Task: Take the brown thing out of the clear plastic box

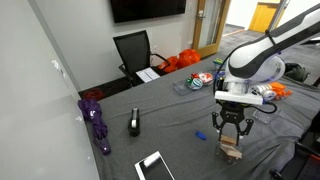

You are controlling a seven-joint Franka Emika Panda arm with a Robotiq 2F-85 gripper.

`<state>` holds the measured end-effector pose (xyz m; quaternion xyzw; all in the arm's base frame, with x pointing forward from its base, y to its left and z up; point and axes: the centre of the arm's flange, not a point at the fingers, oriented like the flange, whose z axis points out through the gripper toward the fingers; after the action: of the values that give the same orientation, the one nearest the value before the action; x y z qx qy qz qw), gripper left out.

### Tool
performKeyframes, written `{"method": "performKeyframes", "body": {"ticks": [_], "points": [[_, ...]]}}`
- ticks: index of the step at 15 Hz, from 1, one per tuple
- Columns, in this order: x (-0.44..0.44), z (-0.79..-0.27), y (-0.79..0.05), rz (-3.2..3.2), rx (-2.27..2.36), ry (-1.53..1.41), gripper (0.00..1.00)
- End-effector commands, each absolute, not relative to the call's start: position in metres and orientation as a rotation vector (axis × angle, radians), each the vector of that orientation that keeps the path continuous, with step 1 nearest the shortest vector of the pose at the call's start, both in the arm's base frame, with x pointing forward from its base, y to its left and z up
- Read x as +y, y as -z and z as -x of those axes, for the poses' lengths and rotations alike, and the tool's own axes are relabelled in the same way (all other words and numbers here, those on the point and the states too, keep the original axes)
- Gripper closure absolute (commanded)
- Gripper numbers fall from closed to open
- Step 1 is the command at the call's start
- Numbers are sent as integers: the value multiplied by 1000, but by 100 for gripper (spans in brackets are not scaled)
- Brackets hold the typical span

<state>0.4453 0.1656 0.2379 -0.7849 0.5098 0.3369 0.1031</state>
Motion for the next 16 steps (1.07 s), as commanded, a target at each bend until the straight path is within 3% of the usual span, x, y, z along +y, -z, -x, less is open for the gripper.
{"method": "performKeyframes", "body": {"ticks": [1, 6, 16], "points": [[161, -445, -270, 2293, 1483, -930, 68], [163, -472, -280, 2283, 1588, -746, 68], [150, -549, -217, 2062, 1977, -325, 68]]}}
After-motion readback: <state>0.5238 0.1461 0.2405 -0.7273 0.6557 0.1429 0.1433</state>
